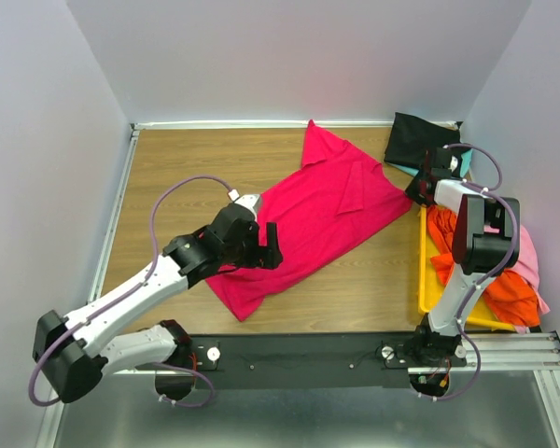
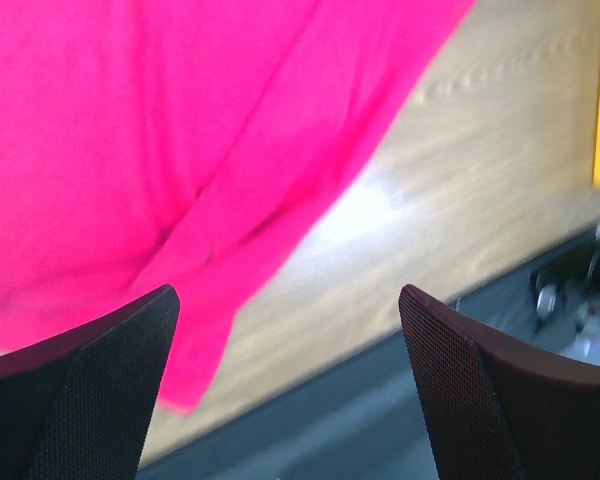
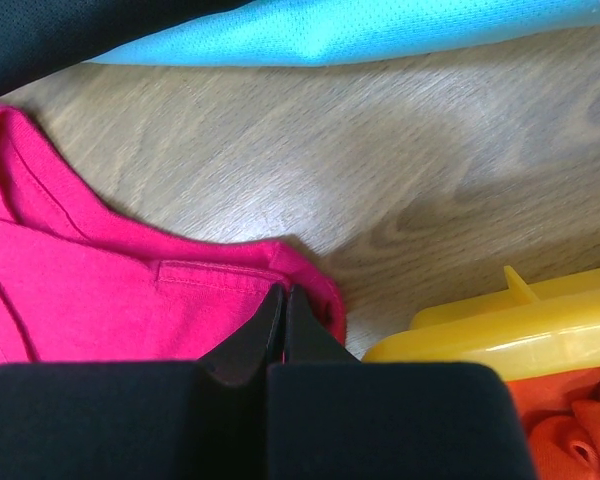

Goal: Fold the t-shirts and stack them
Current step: Fold the tshirt

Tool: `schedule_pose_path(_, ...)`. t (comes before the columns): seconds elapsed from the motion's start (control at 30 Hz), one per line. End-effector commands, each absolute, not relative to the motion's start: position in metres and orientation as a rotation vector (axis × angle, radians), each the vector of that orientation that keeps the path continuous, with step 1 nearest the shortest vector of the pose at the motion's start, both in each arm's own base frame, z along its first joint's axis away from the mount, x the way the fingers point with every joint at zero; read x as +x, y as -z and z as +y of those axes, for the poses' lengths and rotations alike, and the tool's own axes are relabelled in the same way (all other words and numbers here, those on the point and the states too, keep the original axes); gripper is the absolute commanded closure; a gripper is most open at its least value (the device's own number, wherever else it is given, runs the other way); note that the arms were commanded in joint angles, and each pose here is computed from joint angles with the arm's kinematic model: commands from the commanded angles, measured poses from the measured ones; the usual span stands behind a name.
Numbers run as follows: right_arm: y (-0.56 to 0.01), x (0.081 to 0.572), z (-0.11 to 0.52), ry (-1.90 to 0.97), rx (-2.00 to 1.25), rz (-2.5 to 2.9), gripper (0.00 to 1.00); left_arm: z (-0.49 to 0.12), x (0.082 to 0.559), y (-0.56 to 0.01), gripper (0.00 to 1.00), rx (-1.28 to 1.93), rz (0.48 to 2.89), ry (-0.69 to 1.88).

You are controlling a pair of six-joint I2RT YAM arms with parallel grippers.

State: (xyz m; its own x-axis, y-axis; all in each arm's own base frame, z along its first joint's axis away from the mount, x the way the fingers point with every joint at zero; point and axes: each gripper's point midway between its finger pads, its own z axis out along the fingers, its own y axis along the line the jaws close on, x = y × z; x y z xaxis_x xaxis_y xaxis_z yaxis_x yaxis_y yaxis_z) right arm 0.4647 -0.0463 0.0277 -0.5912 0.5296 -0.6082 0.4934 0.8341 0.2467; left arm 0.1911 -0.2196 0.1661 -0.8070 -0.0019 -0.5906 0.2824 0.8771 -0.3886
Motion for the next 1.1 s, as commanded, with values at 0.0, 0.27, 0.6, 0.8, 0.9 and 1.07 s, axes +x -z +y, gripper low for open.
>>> schedule_pose_path(0.0, -0.033, 0.46, -0.048, -0.092, 0.751, 2.316, 0.99, -0.23, 0.238, -0.147, 0.02, -0.012, 2.333, 0.664)
schedule_pose_path(0.27, -0.038, 0.459, -0.046, -0.103, 0.739, 2.31, 0.99, -0.165, 0.301, -0.118, 0.02, -0.306, 2.217, 0.529)
schedule_pose_path(0.6, -0.041, 0.455, -0.046, -0.102, 0.742, 2.302, 0.99, -0.148, 0.319, -0.066, 0.02, -0.356, 2.287, 0.483)
schedule_pose_path(0.8, -0.047, 0.451, -0.048, -0.09, 0.743, 2.286, 0.99, -0.144, 0.329, -0.048, 0.02, -0.366, 2.314, 0.483)
schedule_pose_path(0.9, -0.048, 0.446, -0.048, -0.088, 0.744, 2.287, 1.0, -0.141, 0.336, -0.035, 0.02, -0.356, 2.349, 0.455)
schedule_pose_path(1.07, -0.058, 0.435, -0.051, -0.065, 0.748, 2.262, 0.99, -0.132, 0.358, -0.031, 0.02, -0.362, 2.368, 0.423)
